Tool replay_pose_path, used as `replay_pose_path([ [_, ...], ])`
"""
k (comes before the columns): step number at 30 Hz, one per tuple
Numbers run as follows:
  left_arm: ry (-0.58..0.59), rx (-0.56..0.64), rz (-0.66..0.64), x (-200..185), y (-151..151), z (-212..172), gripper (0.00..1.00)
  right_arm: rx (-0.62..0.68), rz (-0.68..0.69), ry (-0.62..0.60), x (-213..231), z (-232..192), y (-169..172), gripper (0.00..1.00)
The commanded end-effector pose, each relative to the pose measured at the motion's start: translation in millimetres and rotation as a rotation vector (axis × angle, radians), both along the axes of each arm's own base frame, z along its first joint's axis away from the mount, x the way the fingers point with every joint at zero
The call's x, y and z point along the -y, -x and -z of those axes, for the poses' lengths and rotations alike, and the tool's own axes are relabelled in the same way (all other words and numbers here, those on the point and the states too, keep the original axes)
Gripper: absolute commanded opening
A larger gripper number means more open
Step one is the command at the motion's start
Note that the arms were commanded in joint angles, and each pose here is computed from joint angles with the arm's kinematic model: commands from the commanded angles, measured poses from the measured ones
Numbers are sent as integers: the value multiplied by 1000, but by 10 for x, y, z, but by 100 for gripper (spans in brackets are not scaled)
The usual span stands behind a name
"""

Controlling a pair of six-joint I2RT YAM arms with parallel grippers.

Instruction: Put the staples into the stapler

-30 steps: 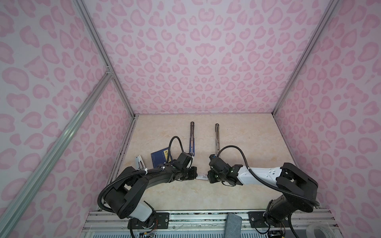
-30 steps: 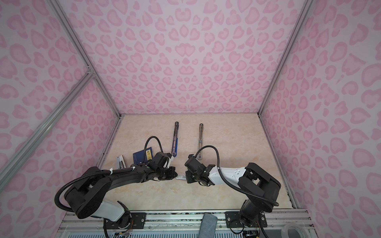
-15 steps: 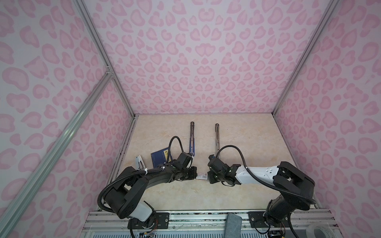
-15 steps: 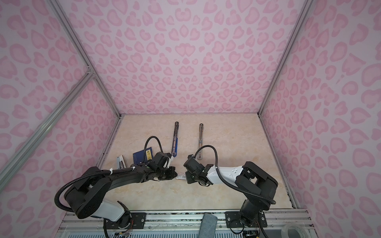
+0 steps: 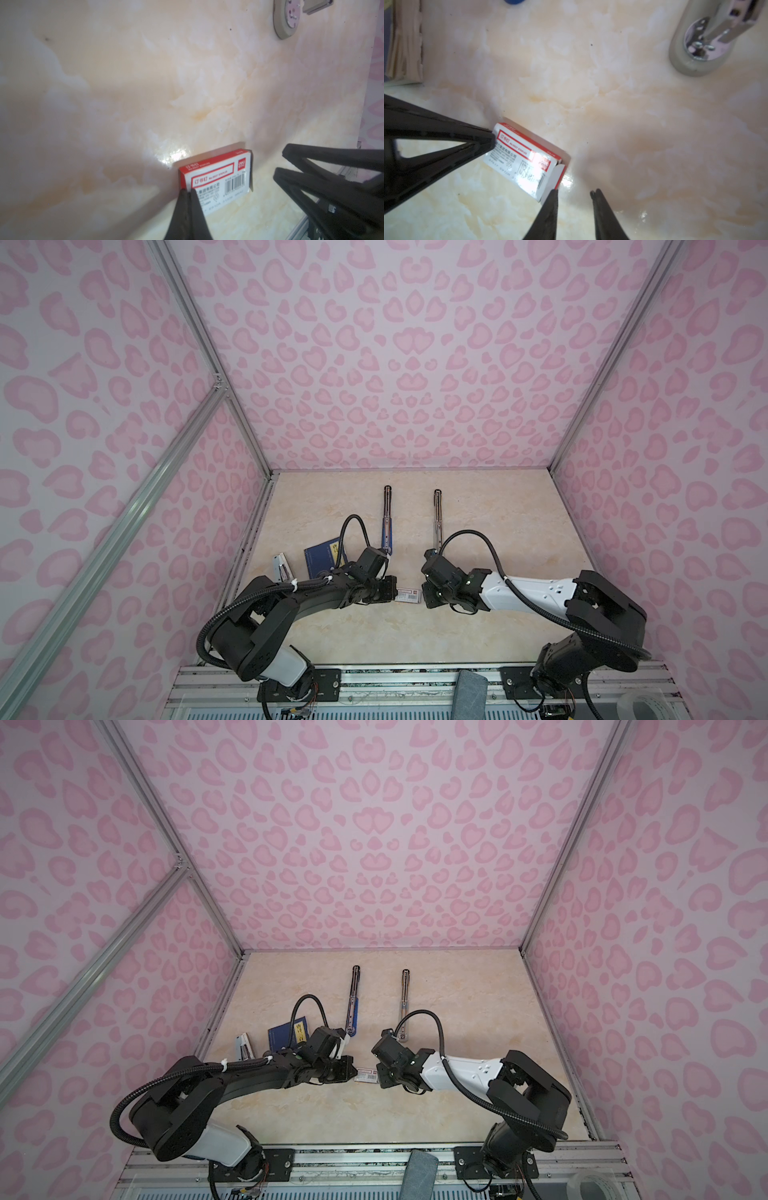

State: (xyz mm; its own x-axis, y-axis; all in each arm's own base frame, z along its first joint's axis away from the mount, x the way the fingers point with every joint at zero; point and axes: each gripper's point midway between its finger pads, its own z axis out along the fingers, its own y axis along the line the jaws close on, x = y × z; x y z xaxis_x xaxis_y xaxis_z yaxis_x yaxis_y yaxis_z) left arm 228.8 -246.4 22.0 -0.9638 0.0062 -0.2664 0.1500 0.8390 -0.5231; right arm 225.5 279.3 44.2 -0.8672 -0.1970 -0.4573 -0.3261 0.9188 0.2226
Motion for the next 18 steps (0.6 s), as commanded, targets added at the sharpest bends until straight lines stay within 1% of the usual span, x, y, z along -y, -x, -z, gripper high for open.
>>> replay_pose_path([
  [1, 10, 19, -2, 19, -36, -38, 3, -14, -16, -1, -44, 23, 47, 36],
  [6, 13, 14, -1, 30, -36, -30, 4, -24, -26, 7, -121, 132, 69, 38],
  [14, 11, 19, -3, 17, -29, -40, 4, -41, -13, -2, -146, 219, 85, 37],
  [15, 13, 21, -2, 21, -32, -46, 3, -40, -12, -5, -149, 211, 84, 36],
  [18, 12, 19, -3, 19, -28, -35, 4, -37, -1, 12, -112, 212, 70, 30],
])
